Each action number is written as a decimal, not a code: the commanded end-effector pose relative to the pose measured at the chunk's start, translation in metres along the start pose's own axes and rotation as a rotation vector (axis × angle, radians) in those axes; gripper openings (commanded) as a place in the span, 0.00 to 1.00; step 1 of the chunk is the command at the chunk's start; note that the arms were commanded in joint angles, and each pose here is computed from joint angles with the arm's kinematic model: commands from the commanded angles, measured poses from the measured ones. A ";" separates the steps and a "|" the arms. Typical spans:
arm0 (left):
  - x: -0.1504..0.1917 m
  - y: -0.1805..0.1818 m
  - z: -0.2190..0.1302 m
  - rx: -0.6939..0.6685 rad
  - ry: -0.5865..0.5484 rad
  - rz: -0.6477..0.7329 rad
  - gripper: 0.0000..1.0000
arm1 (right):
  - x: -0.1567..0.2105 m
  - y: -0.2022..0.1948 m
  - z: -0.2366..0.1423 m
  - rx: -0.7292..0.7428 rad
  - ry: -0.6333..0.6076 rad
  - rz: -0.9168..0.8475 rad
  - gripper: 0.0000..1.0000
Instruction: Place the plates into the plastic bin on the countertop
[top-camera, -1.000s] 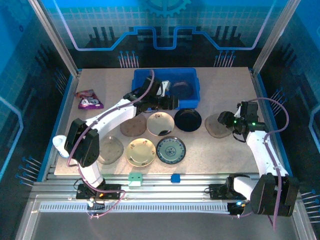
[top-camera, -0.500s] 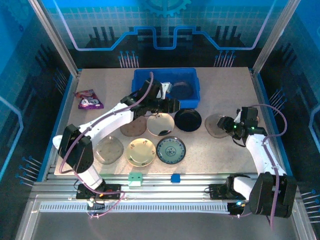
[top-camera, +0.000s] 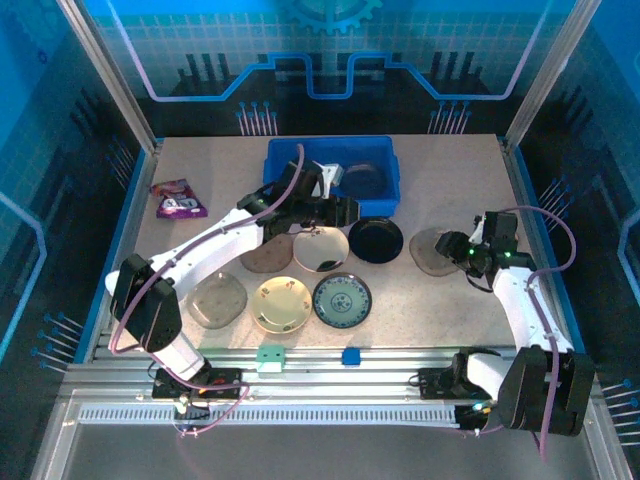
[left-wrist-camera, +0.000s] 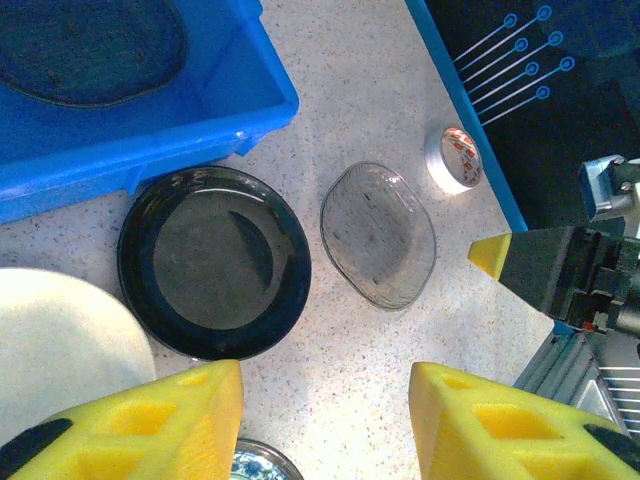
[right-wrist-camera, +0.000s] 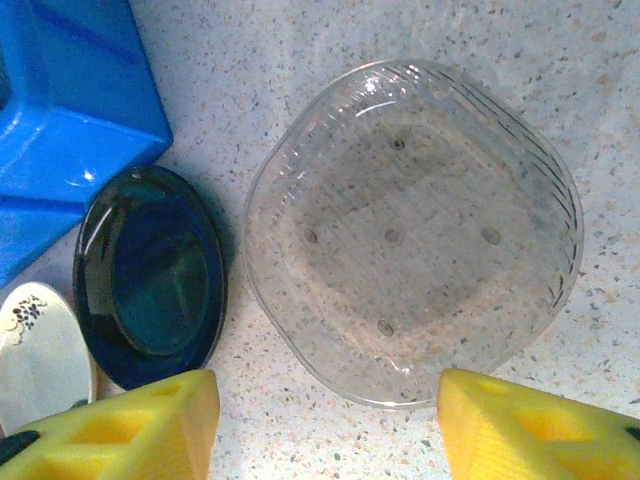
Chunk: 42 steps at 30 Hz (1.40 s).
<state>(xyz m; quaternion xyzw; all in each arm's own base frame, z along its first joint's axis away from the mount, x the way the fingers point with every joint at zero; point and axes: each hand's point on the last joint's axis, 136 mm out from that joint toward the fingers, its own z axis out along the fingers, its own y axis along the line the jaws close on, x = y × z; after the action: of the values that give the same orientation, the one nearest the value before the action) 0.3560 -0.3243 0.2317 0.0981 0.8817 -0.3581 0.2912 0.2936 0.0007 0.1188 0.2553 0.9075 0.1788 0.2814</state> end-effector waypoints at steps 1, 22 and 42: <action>-0.008 -0.009 -0.002 -0.003 -0.006 0.013 0.49 | -0.010 0.006 -0.010 -0.020 -0.020 0.006 0.60; 0.054 0.034 -0.004 -0.035 0.042 -0.079 0.53 | 0.001 -0.041 0.016 0.117 0.008 0.070 0.61; 0.032 0.050 0.010 0.013 0.024 -0.129 0.53 | 0.001 -0.085 0.058 0.228 0.091 0.238 0.49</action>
<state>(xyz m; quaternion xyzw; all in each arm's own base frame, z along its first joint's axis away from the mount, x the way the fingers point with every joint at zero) 0.3460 -0.2913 0.1646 0.0404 0.8973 -0.3628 0.2483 0.2880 -0.0486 0.0308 0.3697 0.9047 0.1192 0.1750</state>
